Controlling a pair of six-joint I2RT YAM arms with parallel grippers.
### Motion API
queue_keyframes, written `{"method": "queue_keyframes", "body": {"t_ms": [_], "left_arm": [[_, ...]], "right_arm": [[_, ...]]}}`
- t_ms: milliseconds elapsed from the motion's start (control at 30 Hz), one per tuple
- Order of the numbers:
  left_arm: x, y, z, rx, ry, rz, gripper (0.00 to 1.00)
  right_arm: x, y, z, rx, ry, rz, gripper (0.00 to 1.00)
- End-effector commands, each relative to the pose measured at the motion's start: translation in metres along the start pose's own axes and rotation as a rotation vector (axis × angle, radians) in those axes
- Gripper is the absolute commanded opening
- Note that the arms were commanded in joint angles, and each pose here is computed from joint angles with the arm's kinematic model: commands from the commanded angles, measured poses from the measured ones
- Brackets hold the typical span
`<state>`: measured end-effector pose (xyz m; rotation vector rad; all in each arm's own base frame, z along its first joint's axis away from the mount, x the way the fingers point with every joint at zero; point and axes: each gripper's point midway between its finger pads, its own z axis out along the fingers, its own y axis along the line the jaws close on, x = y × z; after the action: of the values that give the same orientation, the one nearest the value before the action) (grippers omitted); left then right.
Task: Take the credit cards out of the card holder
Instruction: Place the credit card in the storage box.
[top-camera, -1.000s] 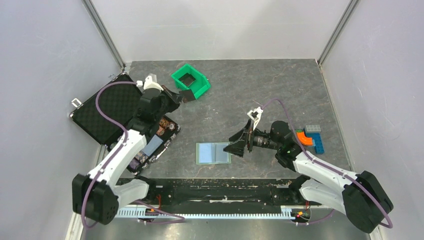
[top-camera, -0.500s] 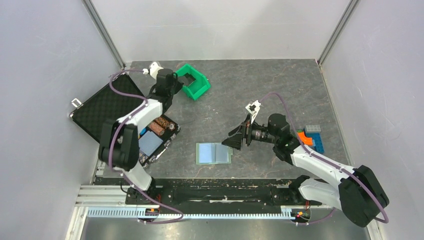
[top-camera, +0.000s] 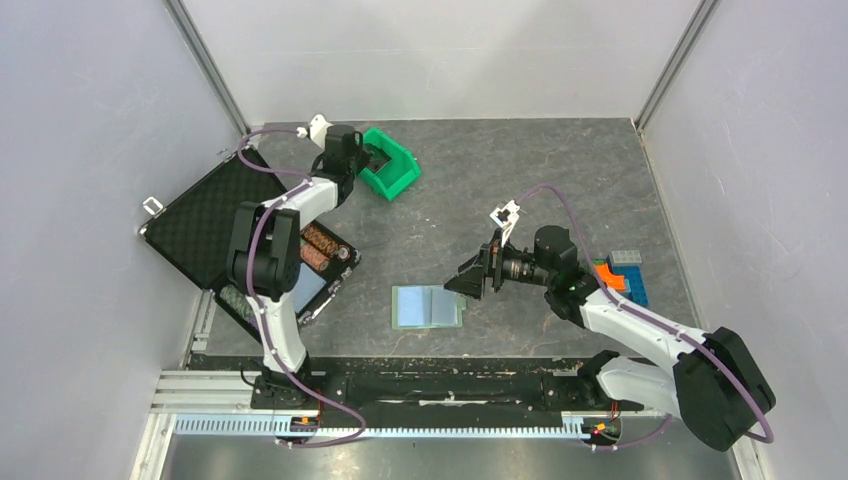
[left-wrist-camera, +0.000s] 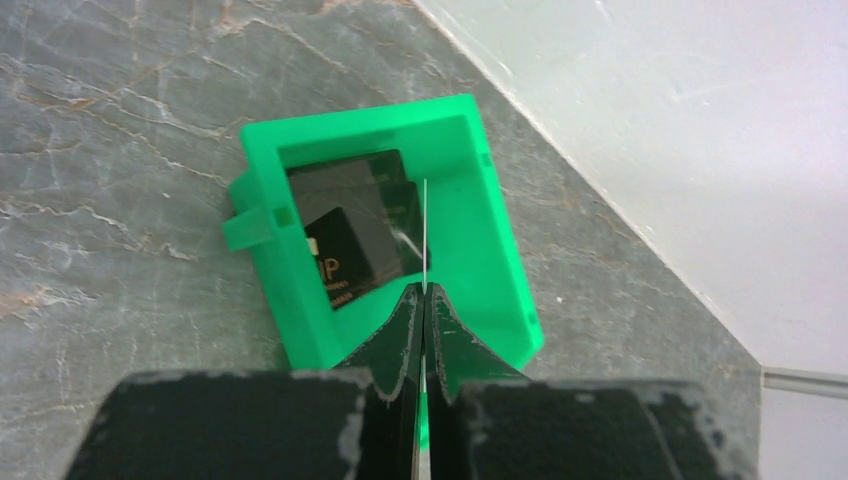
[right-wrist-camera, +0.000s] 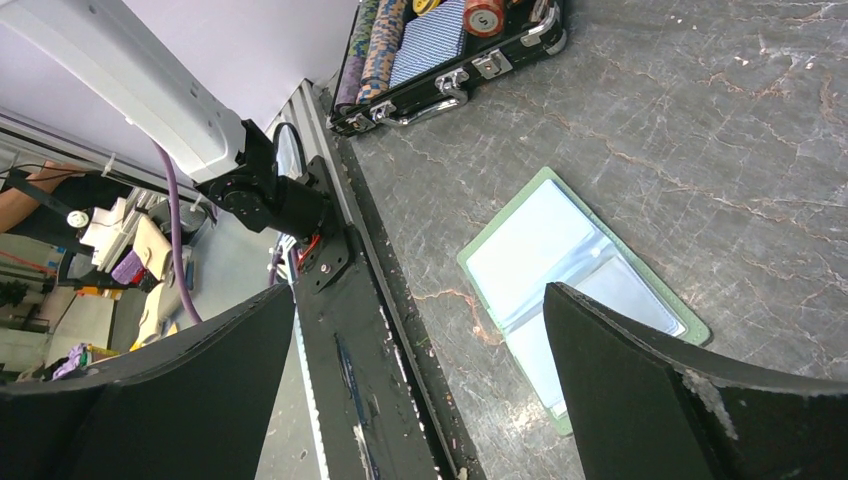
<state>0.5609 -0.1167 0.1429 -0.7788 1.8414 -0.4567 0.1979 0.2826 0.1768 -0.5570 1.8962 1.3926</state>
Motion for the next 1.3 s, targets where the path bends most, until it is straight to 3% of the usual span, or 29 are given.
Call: {"method": "queue_keyframes", "body": {"t_ms": [0,467,833,1033,1267], "left_arm": [[-0.018,-0.004,0.018,0.018,-0.051,-0.007,0.02],[-0.012,0.003,0.047,0.020,-0.046,0.064,0.06],[-0.034,-0.006,0.040,0.006,-0.095,0.133,0.32],[-0.055,-0.021,0.029,0.017,-0.121,0.158,0.35],[-0.076,-0.035,0.008,0.023,-0.134,0.213,0.48]], "right_arm": [[-0.016,0.005,0.003,-0.019,-0.027,-0.039,0.98],[-0.011,-0.005,0.005,0.008,-0.017,-0.016,0.98],[-0.012,-0.009,0.003,0.028,-0.015,0.005,0.98],[-0.008,-0.012,0.002,0.046,-0.002,0.027,0.98],[-0.005,-0.018,-0.001,0.086,0.016,0.020,0.98]]}}
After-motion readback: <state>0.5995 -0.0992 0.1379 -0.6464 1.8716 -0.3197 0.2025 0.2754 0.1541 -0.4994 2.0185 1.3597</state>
